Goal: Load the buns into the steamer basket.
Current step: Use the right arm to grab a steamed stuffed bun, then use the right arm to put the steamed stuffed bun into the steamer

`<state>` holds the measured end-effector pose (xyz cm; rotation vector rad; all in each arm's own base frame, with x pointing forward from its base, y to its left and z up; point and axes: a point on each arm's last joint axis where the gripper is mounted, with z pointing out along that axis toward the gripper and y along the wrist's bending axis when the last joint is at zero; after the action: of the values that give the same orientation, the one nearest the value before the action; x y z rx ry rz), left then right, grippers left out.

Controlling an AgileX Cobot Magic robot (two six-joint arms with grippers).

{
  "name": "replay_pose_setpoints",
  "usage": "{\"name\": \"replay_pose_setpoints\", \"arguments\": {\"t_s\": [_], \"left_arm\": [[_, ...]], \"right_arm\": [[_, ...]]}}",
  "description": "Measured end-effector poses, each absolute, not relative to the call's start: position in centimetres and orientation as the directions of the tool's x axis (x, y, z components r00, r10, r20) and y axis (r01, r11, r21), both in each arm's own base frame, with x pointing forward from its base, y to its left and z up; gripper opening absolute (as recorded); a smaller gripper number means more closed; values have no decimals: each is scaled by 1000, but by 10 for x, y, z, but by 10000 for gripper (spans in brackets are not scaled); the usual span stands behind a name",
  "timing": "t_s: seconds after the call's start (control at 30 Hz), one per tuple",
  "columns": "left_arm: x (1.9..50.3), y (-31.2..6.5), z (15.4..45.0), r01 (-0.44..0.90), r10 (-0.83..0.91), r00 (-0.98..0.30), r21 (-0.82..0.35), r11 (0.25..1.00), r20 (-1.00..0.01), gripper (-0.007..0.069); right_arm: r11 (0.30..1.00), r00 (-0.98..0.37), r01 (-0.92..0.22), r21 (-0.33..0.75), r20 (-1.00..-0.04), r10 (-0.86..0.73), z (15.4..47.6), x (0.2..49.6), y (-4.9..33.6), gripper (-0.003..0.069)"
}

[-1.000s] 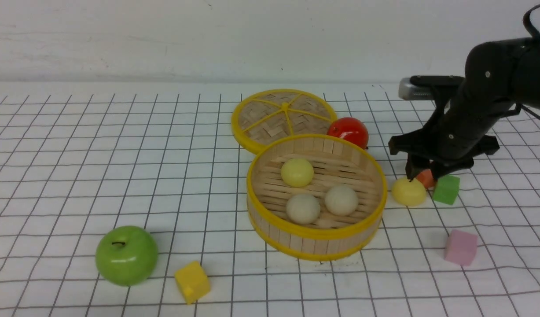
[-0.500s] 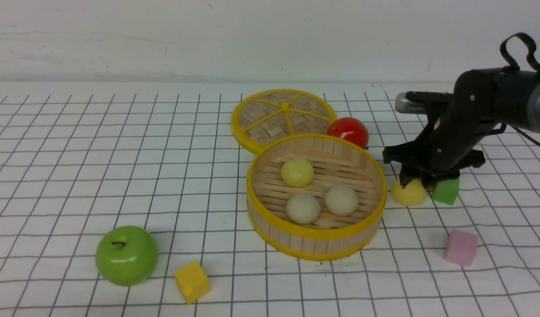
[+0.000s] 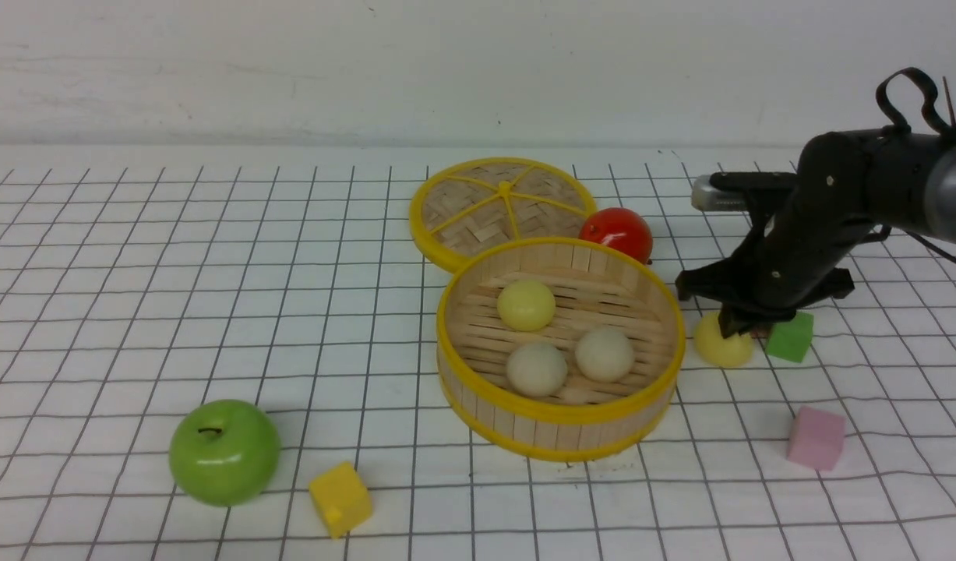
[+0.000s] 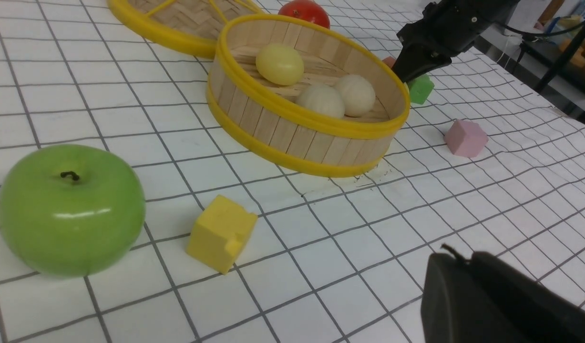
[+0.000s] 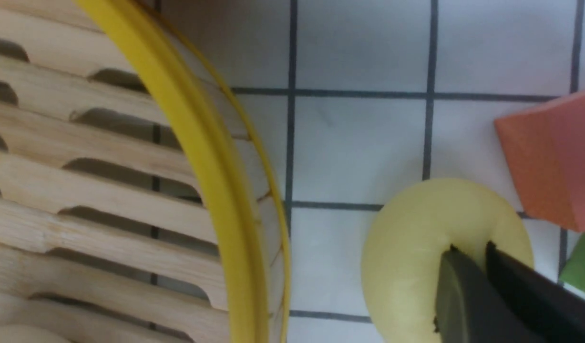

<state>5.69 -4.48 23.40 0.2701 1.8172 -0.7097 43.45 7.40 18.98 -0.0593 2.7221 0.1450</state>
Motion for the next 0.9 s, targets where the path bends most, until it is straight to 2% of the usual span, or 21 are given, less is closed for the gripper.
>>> {"name": "replay_pose_setpoints", "arguments": {"t_s": [0.13,0.27,0.37,0.47,0.6,0.73,0.83,0.87,0.9], "left_arm": [[57,-45,234,508,-156,-362,-335,794,-919,46],[57,-45,234,508,-156,-362,-335,794,-919,53],[57,-45,234,508,-156,-362,-335,794,-919,57],[57,-45,234,508,-156,-362,-335,794,-919,58],[57,-45,234,508,-156,-362,-335,794,-919,63],[57,-45,234,508,-156,-362,-335,794,-919,70],[57,-45,234,508,-156,-362,-335,794,-919,73],[57,-45,234,508,-156,-362,-335,794,-919,74],[57,-45,234,508,-156,-362,-335,794,-919,75]], "right_arm": [[993,-915,-84,86,-401,-43,206,427,73,-1],[987,-883,-113,111,-467,-48,245,416,74,-1],[963,-841,-169,210,-539,-30,282,403,81,-1],[929,-811,-228,291,-584,-16,296,399,94,1],[879,-790,-309,363,-613,-24,290,402,121,6],[871,-778,-334,361,-628,-38,263,413,145,13],[887,-773,-328,326,-633,-53,227,426,161,56],[888,-772,-326,324,-633,-53,225,427,162,60],[898,-771,-323,300,-634,-66,212,431,162,105]]}}
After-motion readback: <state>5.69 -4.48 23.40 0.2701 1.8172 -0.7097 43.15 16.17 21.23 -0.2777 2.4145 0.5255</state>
